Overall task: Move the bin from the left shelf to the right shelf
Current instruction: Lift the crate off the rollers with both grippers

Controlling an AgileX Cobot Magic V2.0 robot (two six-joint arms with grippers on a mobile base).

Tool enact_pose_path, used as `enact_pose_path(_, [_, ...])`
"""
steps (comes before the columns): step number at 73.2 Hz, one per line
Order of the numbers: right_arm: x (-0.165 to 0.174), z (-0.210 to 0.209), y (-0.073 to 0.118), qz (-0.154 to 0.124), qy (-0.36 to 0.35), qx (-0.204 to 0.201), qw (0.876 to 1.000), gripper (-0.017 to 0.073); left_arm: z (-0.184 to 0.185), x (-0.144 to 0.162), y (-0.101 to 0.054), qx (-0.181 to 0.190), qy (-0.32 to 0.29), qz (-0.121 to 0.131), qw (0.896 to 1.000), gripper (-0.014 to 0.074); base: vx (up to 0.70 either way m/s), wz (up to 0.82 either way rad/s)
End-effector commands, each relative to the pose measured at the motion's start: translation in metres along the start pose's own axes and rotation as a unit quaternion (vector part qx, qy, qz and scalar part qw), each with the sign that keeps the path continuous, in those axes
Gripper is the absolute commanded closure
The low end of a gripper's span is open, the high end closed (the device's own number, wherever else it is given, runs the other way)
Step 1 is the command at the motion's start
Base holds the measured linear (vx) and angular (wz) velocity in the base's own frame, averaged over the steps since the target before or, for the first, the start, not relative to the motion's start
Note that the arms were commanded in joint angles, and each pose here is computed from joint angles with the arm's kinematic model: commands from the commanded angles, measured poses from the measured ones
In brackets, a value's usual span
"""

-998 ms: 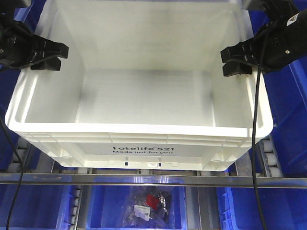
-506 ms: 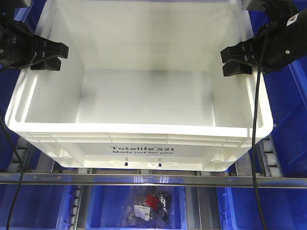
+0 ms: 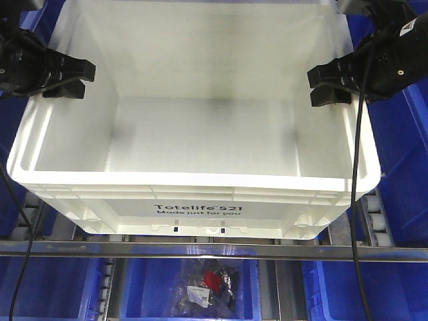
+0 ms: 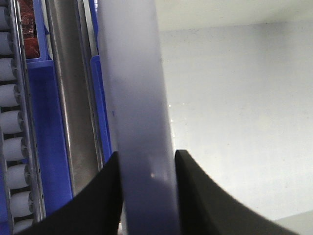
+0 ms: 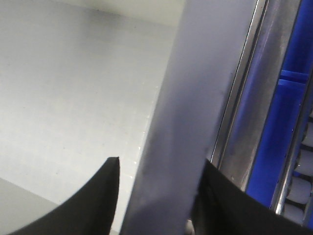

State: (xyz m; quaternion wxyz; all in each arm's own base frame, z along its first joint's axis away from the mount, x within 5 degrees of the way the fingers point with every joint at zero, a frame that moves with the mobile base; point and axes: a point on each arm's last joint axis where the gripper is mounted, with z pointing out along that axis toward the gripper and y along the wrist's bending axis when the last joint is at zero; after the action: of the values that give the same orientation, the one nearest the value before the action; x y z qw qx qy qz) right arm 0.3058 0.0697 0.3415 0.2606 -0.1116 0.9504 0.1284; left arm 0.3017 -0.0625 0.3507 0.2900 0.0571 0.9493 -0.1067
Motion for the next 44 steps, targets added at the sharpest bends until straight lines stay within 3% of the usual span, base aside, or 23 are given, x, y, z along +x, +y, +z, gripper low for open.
enact_pose_path(1, [-0.0122,-0.0262,0.0034,-0.009,-0.078,0.007,0.997,0.0564,-0.0343,-0.0168,-0.007,0.011,-0.105,0.016,0.994,0.0591,-0.01,0.0])
enact_pose_path(44, [-0.0122,-0.0262,0.0034,-0.009,-0.078,0.007,0.997,0.0564,-0.0343,-0.0168,-0.007,0.011,-0.105,0.016,0.994,0.0591,-0.04,0.0])
